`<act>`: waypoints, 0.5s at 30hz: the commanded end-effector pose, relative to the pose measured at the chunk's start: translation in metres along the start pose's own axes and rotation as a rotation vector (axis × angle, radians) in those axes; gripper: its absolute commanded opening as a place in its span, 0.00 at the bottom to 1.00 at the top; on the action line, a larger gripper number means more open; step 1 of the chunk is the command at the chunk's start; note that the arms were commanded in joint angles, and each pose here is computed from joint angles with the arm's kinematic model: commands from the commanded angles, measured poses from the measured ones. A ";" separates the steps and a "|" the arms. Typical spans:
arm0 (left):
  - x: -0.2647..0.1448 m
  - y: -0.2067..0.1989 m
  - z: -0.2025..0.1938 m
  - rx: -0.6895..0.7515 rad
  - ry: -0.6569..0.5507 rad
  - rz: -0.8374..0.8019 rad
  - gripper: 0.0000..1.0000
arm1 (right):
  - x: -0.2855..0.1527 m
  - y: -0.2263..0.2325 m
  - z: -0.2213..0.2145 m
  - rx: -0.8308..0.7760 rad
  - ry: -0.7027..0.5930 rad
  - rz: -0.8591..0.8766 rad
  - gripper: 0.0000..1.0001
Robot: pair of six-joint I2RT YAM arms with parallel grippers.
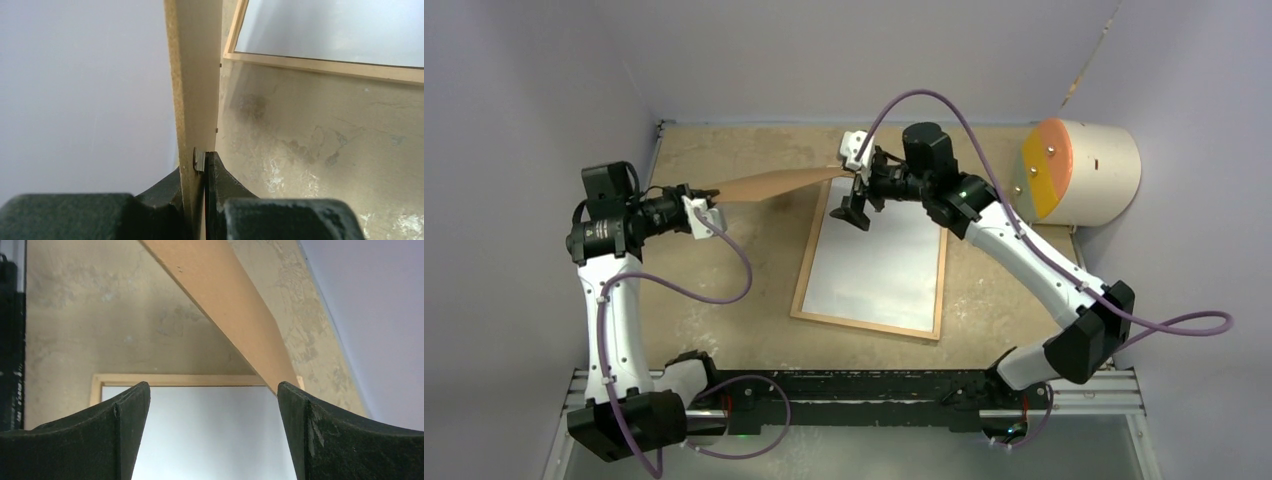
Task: Put the photo into the frame
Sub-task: Turn over the photo frame item on the photo frame.
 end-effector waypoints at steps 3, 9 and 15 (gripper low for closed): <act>-0.001 0.023 0.022 0.147 -0.095 0.039 0.00 | 0.008 0.007 0.020 -0.254 -0.048 0.020 0.97; 0.003 0.027 0.023 0.152 -0.107 0.030 0.00 | 0.033 0.012 0.016 -0.284 -0.008 0.058 0.93; 0.005 0.027 0.022 0.158 -0.116 0.018 0.00 | 0.054 0.004 0.015 -0.324 0.005 0.004 0.63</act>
Point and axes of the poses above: each gripper's point midway between its finger pads, its own x axis out along the fingers, its own y axis along the line the jaws close on, z = x × y, the point moved 7 cm from there along -x, back along the fingers, and after that the axes turned 14 degrees about x, right-handed, at the moved point
